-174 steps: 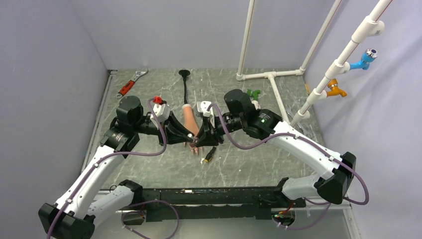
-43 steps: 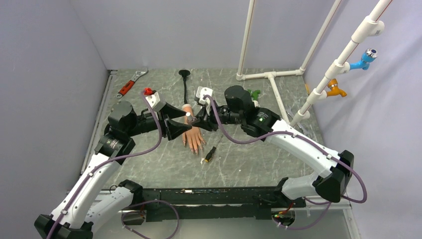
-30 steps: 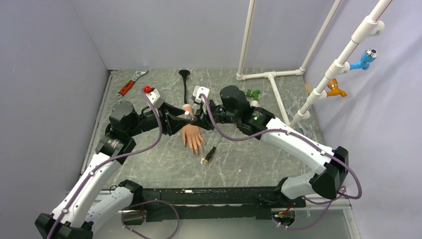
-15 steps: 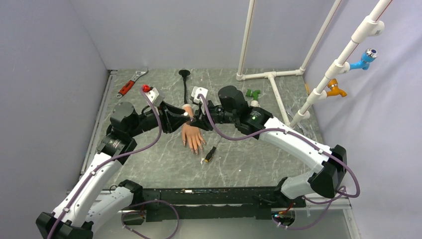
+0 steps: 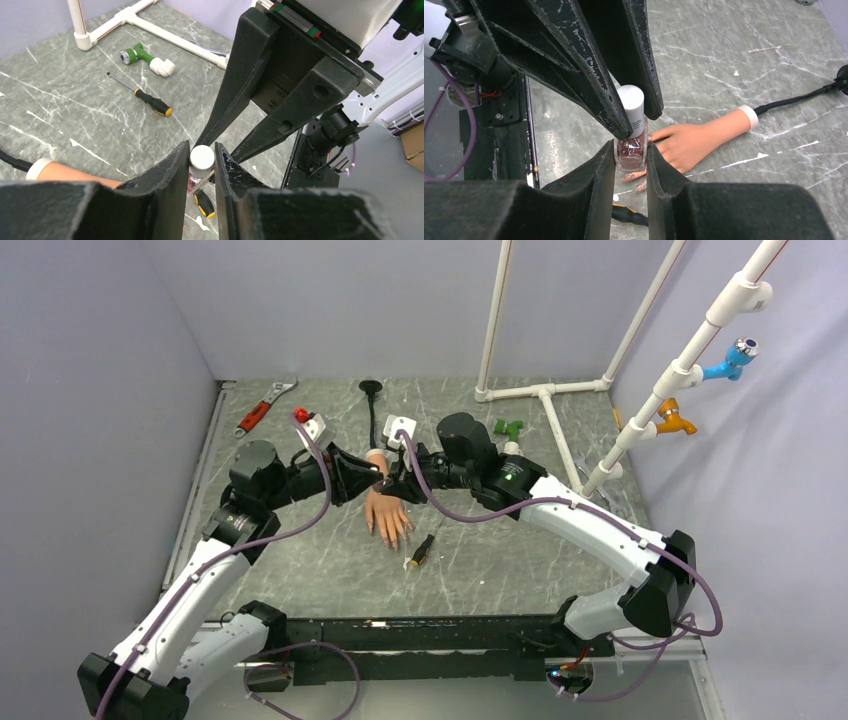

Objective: Paint the nails
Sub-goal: Screw the nail polish bottle.

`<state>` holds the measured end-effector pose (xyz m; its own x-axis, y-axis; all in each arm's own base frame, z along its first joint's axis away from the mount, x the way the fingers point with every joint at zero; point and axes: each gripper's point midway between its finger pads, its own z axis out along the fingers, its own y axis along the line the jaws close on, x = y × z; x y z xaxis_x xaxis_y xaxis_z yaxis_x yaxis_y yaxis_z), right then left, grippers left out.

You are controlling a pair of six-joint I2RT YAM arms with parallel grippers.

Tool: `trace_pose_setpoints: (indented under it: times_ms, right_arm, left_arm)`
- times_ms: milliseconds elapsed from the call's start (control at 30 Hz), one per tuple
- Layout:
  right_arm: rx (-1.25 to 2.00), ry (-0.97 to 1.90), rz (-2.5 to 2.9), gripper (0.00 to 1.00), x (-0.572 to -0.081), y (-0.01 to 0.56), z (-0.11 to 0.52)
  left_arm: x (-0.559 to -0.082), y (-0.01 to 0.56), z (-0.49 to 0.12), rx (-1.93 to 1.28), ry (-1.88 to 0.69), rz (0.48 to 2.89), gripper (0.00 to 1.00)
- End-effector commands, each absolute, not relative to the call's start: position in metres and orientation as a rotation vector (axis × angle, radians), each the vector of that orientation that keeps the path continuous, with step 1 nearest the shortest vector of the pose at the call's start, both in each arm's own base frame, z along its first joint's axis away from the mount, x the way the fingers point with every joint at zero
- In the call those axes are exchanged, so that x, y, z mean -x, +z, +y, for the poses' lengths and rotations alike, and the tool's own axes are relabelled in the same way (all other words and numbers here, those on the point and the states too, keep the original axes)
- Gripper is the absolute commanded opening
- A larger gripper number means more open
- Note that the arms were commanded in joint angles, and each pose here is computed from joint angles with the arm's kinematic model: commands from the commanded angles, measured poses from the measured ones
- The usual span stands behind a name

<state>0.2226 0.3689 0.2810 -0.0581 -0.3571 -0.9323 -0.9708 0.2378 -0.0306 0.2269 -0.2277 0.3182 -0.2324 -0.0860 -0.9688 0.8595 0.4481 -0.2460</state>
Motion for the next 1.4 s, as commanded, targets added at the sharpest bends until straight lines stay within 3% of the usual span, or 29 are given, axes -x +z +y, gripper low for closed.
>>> trace_pose_setpoints:
  times_ms: [0, 167, 1067, 1167, 1267, 1367]
  right_arm:
    - [1.239, 0.866, 1.488, 0.00, -0.221, 0.316, 0.374]
    - [1.239, 0.873, 1.484, 0.00, -0.219, 0.316, 0.373]
    - [1.471, 1.127, 1.310, 0.00, -0.152, 0.323, 0.364]
    - [1.469, 1.121, 1.315, 0.00, -0.153, 0.322, 0.364]
    - [1.463, 1.107, 1.329, 0.00, -0.155, 0.320, 0.364]
    - [1.455, 1.091, 1.343, 0.00, -0.158, 0.317, 0.364]
  left_arm:
    - [-0.218, 0.329, -0.234, -0.784, -1.062, 1.490, 0.25]
    - [-0.212, 0.329, -0.238, -0.841, -1.077, 1.476, 0.00]
    - [-0.140, 0.332, -0.241, -1.284, -1.244, 1.234, 0.00]
    - [-0.143, 0.332, -0.240, -1.266, -1.225, 1.246, 0.13]
    - [-0.147, 0.335, -0.239, -1.230, -1.192, 1.257, 0.49]
    - [-0.159, 0.338, -0.236, -1.155, -1.127, 1.301, 0.64]
